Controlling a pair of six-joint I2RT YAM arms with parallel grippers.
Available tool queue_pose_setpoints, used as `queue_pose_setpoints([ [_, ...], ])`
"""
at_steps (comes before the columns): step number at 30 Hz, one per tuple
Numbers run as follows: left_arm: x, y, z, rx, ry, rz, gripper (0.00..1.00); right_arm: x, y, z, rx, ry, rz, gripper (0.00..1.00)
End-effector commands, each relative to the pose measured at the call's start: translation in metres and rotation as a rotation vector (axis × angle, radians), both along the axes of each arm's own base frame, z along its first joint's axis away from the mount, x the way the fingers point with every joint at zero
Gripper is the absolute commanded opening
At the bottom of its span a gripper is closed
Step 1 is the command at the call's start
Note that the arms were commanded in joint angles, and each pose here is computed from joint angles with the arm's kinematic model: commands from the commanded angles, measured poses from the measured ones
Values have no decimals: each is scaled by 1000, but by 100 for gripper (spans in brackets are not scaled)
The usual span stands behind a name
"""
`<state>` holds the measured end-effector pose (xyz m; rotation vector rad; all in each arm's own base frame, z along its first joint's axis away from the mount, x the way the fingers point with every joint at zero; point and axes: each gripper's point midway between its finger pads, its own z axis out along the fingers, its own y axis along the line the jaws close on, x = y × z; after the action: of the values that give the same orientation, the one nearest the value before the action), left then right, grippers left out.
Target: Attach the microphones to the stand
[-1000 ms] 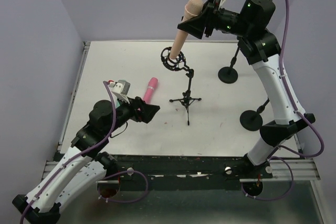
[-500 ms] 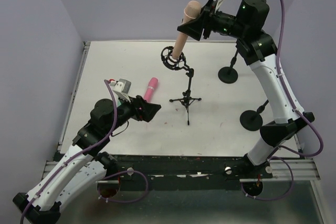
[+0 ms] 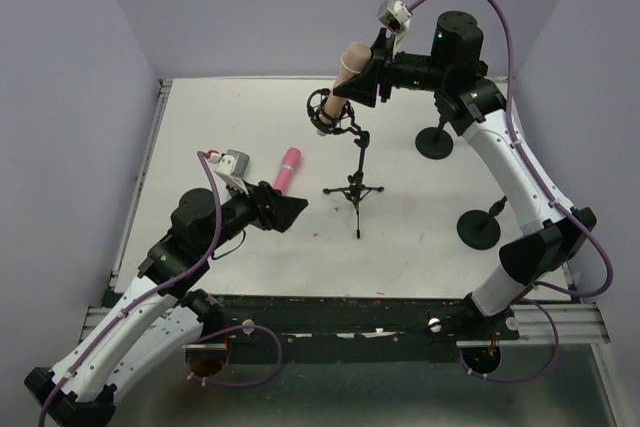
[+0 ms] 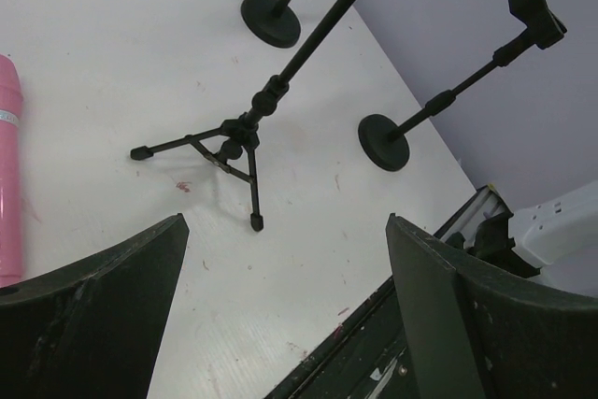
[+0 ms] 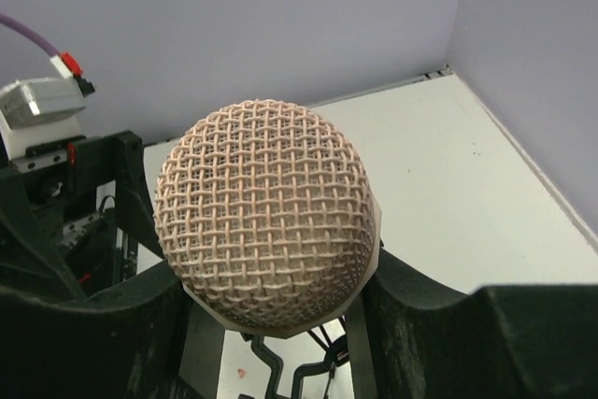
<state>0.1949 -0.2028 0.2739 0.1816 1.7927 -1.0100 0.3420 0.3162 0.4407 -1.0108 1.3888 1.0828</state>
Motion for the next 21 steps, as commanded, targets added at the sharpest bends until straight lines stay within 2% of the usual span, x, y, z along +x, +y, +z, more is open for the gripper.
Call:
queue_pose_setpoints([
  [1,-4,-3,9,-31,-17,-28,94,-28,0,2,-6,-95,109,28],
  [3,-5,-3,9,-29,-23,-29,94,-32,0,-8,-18,-85,127,35],
  [5,-4,-2,8,-27,-23,-28,94,-34,1,-20,-32,-67,124,53],
  [7,-4,-3,8,-22,-27,-34,94,-35,0,-30,-46,-44,114,78],
  [8,-4,-3,9,-16,-32,-35,94,-35,-2,-32,-50,-40,102,87],
  [11,-2,-3,7,20,-50,-40,95,-32,-9,-38,-88,-38,42,99],
  [18,6,-1,8,171,-166,-75,99,-49,-34,-60,-190,-62,5,100],
  [21,4,-7,8,177,-203,-125,99,-67,-51,-81,-254,-93,15,100],
])
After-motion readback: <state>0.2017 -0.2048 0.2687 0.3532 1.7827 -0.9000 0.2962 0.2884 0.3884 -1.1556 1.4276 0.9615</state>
